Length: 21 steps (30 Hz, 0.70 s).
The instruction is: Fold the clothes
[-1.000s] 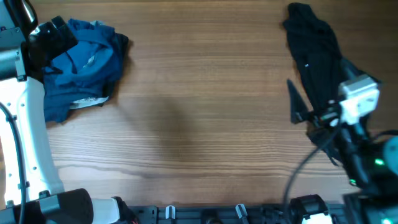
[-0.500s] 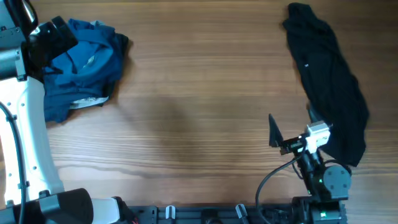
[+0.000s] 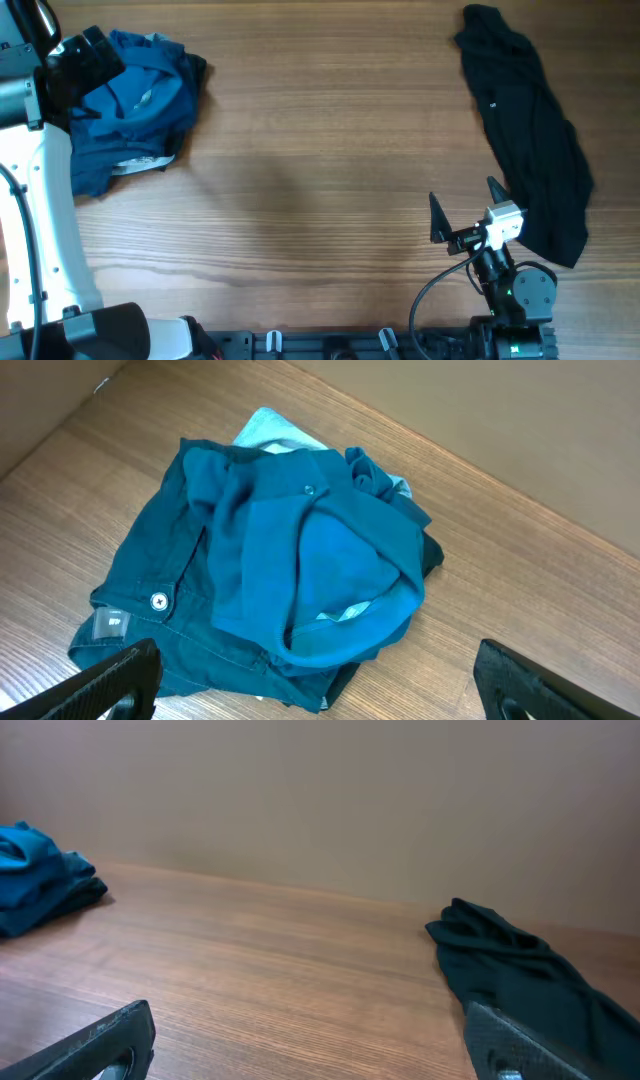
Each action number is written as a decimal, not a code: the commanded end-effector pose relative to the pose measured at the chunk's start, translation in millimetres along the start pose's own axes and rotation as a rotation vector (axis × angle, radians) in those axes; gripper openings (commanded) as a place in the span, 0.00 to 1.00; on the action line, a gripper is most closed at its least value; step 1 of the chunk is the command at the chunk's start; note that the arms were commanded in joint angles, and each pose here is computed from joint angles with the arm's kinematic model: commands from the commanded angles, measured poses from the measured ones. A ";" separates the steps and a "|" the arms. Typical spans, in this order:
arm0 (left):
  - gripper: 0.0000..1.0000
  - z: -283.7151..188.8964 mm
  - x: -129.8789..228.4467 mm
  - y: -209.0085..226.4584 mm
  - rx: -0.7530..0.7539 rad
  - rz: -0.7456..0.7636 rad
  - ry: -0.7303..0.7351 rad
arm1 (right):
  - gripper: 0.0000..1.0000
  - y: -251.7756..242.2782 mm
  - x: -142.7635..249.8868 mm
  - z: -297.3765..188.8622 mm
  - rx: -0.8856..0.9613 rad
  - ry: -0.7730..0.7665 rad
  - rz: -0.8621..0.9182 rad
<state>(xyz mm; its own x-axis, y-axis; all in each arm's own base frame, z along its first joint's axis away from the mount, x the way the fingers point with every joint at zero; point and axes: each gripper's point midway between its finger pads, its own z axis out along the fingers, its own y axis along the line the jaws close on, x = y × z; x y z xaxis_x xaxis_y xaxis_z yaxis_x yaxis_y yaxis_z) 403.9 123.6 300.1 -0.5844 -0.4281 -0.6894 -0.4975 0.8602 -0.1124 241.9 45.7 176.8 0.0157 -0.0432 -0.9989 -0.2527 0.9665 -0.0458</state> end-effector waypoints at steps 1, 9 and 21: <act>1.00 -0.9 0.1 1.3 -0.011 -0.011 -0.004 | 1.00 -1.3 2.8 0.6 0.005 0.009 0.021; 1.00 -1.0 0.0 1.2 -0.010 -0.011 -0.004 | 1.00 -1.3 3.0 0.7 0.005 0.010 0.021; 1.00 -5.6 6.0 0.8 0.000 -0.010 0.018 | 1.00 -1.4 3.1 0.7 0.006 0.011 0.021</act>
<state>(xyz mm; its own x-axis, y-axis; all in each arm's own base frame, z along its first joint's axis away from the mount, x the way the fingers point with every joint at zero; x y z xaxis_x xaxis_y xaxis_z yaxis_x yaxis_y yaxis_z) 403.8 123.7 300.0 -0.5846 -0.4281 -0.6892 -0.4978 0.8600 -0.1120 242.2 45.7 175.8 0.0112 -0.0434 -0.9990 -0.2529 0.9664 -0.0448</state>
